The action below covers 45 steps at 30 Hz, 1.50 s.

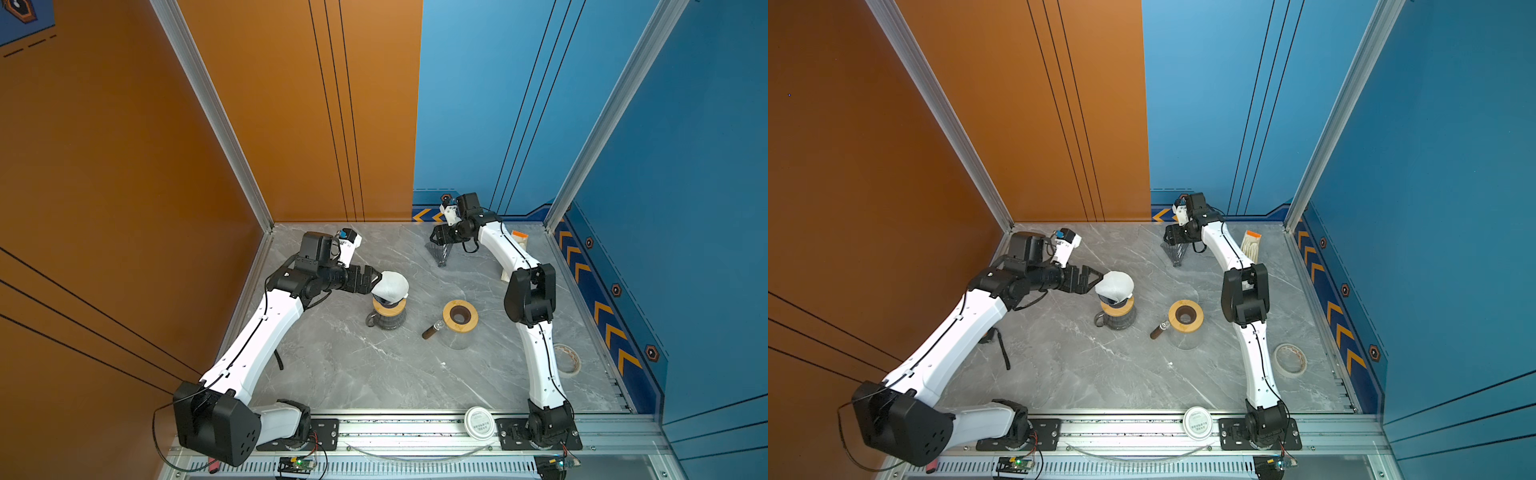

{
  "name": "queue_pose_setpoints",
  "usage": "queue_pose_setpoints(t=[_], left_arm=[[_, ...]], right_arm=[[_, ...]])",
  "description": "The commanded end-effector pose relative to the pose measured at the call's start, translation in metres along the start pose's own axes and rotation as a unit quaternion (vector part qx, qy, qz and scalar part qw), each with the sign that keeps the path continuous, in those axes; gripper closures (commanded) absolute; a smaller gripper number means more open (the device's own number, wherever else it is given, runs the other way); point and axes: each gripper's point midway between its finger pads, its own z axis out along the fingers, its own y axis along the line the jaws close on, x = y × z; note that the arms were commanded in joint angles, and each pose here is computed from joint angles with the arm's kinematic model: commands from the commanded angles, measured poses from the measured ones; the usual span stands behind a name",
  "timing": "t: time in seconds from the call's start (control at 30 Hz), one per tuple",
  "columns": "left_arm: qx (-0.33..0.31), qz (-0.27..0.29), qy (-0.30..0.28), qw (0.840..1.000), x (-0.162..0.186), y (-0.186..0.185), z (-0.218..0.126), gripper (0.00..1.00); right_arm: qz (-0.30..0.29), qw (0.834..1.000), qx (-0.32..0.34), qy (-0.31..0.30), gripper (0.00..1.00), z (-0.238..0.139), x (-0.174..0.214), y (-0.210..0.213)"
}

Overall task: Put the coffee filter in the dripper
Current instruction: 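Lower the open right gripper around the glass dripper's rim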

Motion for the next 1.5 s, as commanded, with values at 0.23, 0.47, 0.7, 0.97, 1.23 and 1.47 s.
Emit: queue_pose_setpoints(t=[0.23, 0.47, 0.7, 0.97, 1.23, 1.47], left_arm=[[-0.011, -0.003, 0.006, 1.000, -0.004, 0.000, 0.001, 0.02], [-0.013, -0.002, 0.007, 1.000, -0.003, 0.000, 0.001, 0.02], [-0.011, 0.000, 0.009, 1.000, -0.002, -0.001, 0.002, 0.02], [-0.010, 0.003, 0.008, 1.000, -0.003, -0.003, 0.002, 0.02], [-0.009, 0.006, 0.007, 1.000, -0.004, -0.005, 0.002, 0.02], [-0.009, 0.006, 0.009, 1.000, -0.003, -0.005, 0.003, 0.02]], right_arm=[[-0.005, 0.999, -0.052, -0.001, 0.23, 0.016, 0.003, 0.009], [-0.003, 0.998, -0.058, 0.007, 0.26, 0.014, 0.010, 0.010], [-0.001, 0.998, -0.065, 0.026, 0.31, 0.006, 0.026, 0.015], [-0.003, 0.997, -0.074, 0.031, 0.35, -0.010, 0.034, 0.026], [0.008, 0.995, -0.099, 0.016, 0.44, -0.019, 0.036, 0.044], [0.030, 0.993, -0.108, 0.030, 0.53, -0.015, 0.049, 0.046]])
